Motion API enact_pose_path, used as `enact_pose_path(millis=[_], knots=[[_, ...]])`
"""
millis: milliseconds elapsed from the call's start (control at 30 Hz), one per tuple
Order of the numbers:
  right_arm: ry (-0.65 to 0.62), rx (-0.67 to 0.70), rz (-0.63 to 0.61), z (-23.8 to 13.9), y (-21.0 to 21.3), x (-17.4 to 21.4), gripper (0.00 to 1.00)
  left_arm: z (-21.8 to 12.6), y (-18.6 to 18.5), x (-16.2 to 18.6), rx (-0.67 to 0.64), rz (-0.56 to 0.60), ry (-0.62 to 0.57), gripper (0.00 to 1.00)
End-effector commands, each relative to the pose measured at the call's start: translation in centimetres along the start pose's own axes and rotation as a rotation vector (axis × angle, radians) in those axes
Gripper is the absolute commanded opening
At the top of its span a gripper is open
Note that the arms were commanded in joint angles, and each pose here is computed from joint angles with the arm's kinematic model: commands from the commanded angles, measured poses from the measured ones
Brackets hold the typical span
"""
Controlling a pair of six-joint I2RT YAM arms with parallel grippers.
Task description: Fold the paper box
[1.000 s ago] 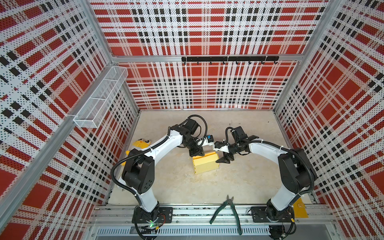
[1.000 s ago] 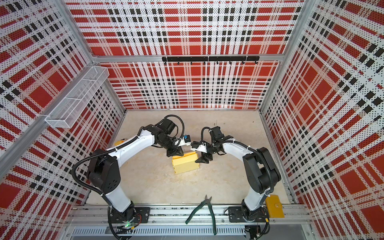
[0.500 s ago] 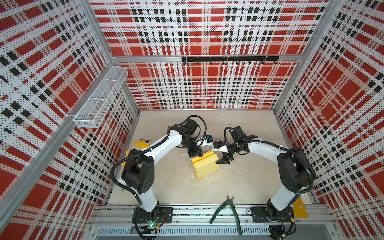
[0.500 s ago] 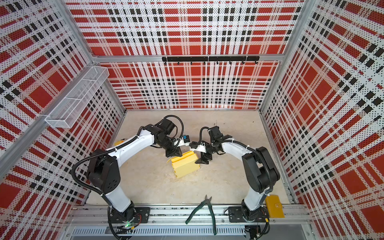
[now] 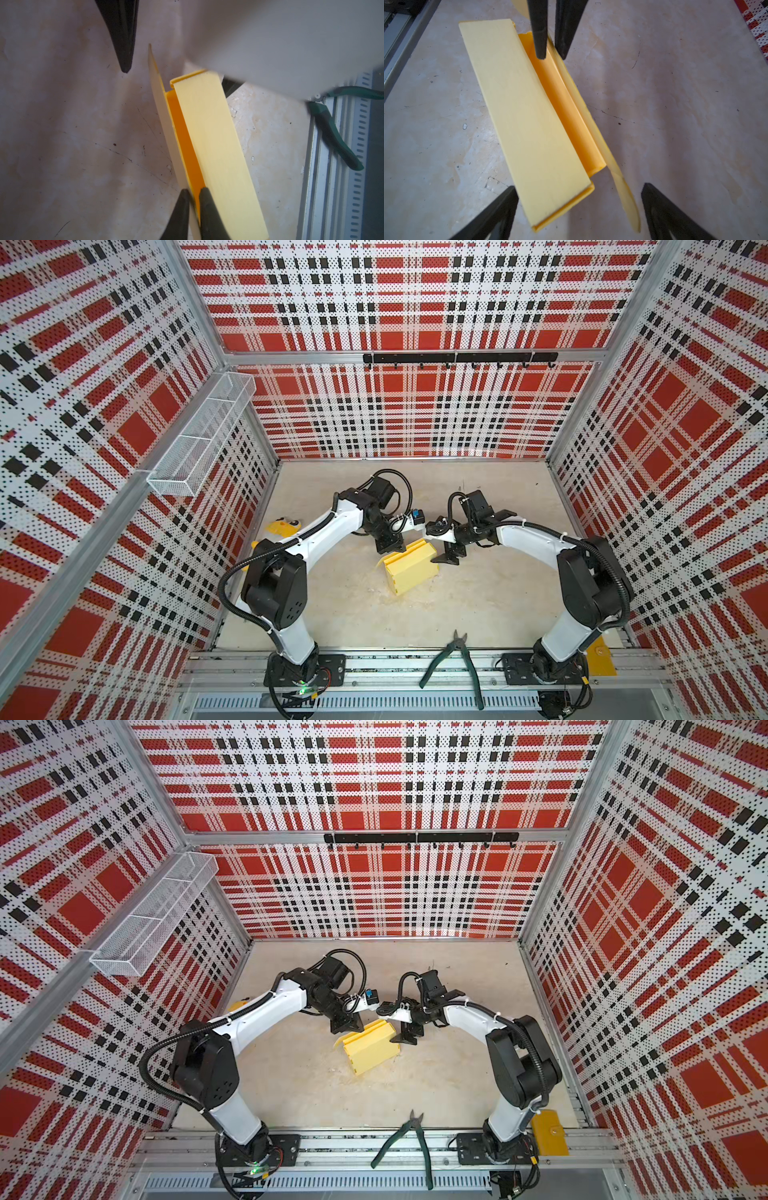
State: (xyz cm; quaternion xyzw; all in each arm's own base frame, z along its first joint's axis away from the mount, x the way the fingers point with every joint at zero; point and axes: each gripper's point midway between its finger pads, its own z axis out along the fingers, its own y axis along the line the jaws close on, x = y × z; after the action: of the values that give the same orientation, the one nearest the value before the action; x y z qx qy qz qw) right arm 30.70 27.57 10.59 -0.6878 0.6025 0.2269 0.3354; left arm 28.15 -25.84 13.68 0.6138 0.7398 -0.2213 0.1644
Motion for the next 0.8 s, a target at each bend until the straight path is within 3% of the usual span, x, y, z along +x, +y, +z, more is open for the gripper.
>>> enact_pose_path(millis=[0, 367, 767], knots=[[-0.157, 0.090, -0.212, -1.2, -1.3, -6.5, 0.96, 0.3, -1.5, -2.4, 0.042, 0.070, -0.051, 0.14], [-0.118, 0.131, -0.318, -0.1, 0.5, -6.7, 0.93, 0.5, -2.0, -3.2, 0.096, 0.041, -0.087, 0.08], [-0.075, 0.067, -0.297, 1.1, 1.9, -6.2, 0.81, 0.4, -2.2, -3.3, 0.094, 0.052, -0.088, 0.07]])
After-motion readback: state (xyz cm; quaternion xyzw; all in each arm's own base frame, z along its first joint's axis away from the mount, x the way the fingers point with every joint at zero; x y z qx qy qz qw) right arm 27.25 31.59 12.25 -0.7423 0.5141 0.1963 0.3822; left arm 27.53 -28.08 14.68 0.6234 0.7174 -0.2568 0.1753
